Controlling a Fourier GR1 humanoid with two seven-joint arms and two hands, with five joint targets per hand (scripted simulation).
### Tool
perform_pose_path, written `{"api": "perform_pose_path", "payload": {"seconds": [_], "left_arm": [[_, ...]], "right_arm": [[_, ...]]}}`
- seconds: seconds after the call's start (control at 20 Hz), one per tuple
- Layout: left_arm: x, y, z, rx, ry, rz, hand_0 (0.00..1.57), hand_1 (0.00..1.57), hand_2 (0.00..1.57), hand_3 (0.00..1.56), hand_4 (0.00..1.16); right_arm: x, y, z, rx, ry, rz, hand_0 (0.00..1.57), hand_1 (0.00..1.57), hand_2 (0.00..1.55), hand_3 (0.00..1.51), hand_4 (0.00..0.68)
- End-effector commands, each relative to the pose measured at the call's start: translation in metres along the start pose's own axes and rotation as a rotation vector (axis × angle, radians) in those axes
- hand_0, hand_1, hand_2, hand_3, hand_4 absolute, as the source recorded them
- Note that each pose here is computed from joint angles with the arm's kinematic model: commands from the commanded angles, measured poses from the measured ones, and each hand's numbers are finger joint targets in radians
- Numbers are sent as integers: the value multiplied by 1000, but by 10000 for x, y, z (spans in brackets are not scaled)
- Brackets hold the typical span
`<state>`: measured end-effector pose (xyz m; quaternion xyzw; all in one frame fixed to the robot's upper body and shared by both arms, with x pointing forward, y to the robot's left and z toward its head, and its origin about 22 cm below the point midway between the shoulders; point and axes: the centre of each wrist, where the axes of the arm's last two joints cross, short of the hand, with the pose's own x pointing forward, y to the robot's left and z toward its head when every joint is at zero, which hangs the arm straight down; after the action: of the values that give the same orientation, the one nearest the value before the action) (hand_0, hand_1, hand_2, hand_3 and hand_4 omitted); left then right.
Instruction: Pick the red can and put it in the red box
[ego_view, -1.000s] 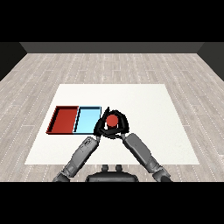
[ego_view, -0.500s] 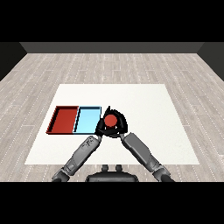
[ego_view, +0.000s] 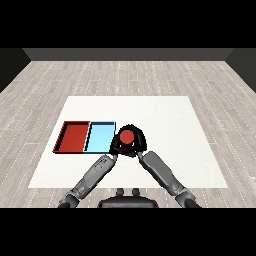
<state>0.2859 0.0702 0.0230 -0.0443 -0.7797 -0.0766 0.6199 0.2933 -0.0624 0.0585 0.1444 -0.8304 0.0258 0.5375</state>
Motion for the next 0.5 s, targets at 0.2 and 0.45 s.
{"api": "perform_pose_path", "payload": {"seconds": [0.2, 0.45], "left_arm": [[-64, -99, -12, 11, 19, -40, 1571, 1571, 1494, 1360, 863], [-75, -74, 82, 17, -6, 3, 1571, 1571, 1522, 1426, 880]], "right_arm": [[65, 142, 241, 11, -15, -43, 1516, 1516, 1451, 1393, 549], [-166, 52, 99, 49, -23, -19, 1516, 1516, 1460, 1398, 544]]}}
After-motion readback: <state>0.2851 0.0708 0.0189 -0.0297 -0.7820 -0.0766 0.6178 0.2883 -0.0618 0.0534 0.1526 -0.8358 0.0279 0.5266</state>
